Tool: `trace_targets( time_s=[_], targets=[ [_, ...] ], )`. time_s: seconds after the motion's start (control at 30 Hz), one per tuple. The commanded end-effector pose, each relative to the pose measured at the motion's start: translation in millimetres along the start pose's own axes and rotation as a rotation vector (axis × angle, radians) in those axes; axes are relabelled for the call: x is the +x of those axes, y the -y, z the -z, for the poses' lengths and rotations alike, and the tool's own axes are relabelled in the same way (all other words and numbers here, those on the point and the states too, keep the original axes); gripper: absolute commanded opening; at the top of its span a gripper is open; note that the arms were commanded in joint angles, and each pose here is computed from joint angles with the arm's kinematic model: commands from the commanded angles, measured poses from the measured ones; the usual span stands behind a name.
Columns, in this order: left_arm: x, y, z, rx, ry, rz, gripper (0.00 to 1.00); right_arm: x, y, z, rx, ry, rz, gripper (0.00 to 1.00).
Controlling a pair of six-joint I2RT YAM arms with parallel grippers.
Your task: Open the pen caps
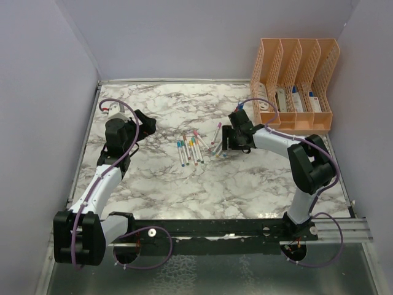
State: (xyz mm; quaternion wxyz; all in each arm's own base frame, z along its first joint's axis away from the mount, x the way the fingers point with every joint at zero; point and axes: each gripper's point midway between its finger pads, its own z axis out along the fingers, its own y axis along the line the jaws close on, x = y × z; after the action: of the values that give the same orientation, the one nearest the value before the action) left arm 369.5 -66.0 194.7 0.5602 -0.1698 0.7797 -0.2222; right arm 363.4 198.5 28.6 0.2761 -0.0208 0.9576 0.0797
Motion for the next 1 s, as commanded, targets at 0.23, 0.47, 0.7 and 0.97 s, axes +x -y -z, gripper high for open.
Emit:
trace_targets(
  time_s=[0.23, 0.47, 0.7, 0.97],
  targets=[
    [2, -1, 2, 0.01, 0.0, 0.001, 0.93, -13, -37, 1, -0.178, 0.029, -0.06, 0.72],
    [2, -2, 5, 0.003, 0.003, 0.001, 0.93, -22, -48, -7, -0.218, 0.042, -0.079, 0.73],
    [2, -1, 6, 0.003, 0.002, 0.001, 0.93, -35, -46, -11, -0.191, 0.039, -0.075, 0.73],
    [5, -3, 4, 0.003, 0.0, 0.009, 0.93, -39, -39, -4, -0.159, 0.059, -0.058, 0.77]
  ],
)
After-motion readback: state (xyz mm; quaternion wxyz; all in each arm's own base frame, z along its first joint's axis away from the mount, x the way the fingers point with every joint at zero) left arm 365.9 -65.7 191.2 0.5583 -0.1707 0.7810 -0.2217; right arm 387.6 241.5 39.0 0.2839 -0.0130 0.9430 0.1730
